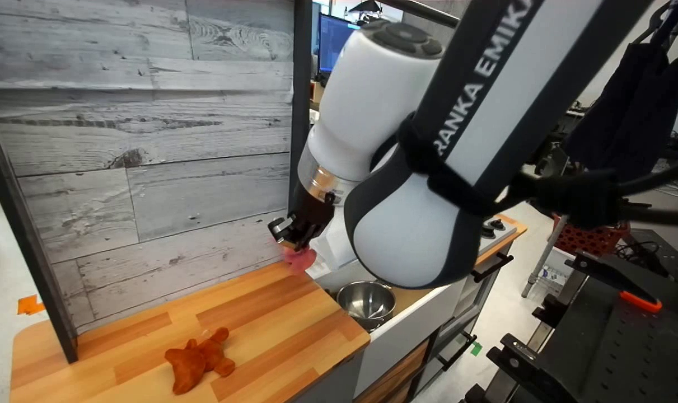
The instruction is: Put the toys on the counter
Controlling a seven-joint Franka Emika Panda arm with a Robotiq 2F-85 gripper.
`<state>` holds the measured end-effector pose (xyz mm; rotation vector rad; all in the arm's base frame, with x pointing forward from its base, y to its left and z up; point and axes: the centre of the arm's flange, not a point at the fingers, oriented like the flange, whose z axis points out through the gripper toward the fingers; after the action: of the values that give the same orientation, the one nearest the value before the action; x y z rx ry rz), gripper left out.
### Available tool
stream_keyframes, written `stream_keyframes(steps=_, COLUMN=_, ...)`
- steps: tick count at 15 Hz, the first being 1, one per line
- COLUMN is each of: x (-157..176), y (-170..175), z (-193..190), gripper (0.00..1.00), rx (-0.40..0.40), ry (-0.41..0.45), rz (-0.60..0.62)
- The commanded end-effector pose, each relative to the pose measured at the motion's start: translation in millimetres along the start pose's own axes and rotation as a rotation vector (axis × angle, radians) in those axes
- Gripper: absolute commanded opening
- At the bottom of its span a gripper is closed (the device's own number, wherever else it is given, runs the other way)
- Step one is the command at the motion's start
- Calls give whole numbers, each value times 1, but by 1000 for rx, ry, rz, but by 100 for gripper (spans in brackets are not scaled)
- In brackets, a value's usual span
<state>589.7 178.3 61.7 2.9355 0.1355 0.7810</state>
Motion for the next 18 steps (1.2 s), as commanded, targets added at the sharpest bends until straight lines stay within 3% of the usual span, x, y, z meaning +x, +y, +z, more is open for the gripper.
stream_keyframes(steps=1, x=4, y=-11, z=-52, gripper=2, rx=125, ry=19, rz=15)
stream_keyframes(steps=4, x=19, y=-32, z=-30, gripper=2, rx=182, ry=-61, rz=68)
stream_keyframes(steps=11, x=27, y=-29, z=21, gripper=2, rx=149, ry=-221, rz=156)
stream_keyframes(steps=12, x=25, y=-30, z=24, gripper=35, rx=160, ry=-231, rz=154)
stream_keyframes(steps=13, x=23, y=-30, z=24, gripper=36, rx=168, ry=-236, rz=153)
stream_keyframes(steps=18, x=17, y=-32, z=-11, gripper=72, rx=194, ry=-230, rz=141)
